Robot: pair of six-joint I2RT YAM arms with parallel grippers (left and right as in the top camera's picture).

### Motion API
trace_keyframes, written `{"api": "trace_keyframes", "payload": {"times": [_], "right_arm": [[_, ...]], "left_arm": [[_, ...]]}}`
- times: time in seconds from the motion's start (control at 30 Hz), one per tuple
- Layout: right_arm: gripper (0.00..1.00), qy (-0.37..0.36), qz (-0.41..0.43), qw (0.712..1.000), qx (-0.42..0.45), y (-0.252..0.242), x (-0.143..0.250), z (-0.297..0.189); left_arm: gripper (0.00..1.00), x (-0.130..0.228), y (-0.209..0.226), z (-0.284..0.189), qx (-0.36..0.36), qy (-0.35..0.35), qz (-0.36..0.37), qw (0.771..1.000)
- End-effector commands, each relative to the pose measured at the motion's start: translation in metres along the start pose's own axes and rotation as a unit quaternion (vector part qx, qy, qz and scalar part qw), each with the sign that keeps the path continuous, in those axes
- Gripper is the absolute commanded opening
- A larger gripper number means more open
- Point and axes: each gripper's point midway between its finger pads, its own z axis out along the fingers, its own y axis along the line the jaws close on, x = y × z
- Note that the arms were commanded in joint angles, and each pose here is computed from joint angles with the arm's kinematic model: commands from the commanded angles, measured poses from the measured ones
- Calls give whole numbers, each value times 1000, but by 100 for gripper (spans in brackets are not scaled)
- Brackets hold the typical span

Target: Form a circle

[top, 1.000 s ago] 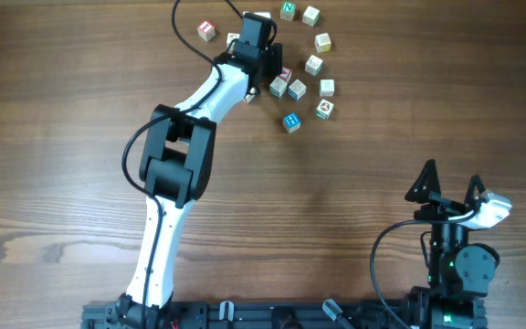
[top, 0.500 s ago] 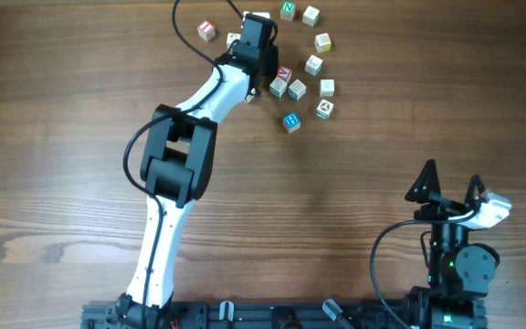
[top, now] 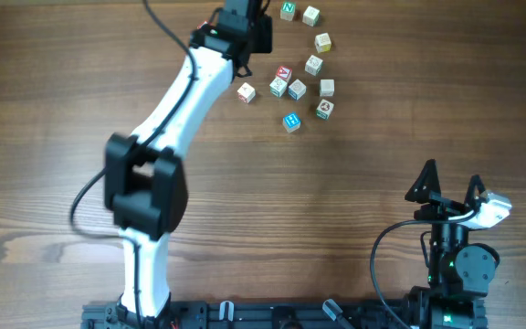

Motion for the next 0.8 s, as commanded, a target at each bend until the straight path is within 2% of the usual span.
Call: {"api": "trace_keyframes", "payload": {"times": [0.0,0.2,0.3,0.47,0.67,0.7,0.77], "right_arm": [[100,-4,-8,1000,-5,1,-2,0],[99,-4,-8,1000,-5,1,-2,0],[100,-4,-8,1000,-5,1,-2,0],[100,-4,-8,1000,-5,1,-2,0],[100,-4,-8,1000,-5,1,-2,0],[100,-4,-8,1000,-5,1,-2,0],[100,-4,-8,1000,-5,1,-2,0]], "left_arm": [[33,7,2,-54,-11,36,-34,999],[29,83,12,-82,-65,185,-72,978],[28,115,1,-93,-76,238,-62,966],[26,163,-22,-102,-83,293,-16,952],[25,229,-10,-88,-133,338,-49,930],[24,248,-10,-70,-122,332,-61,933],[24,257,-17,-61,-100,330,-68,936]]}}
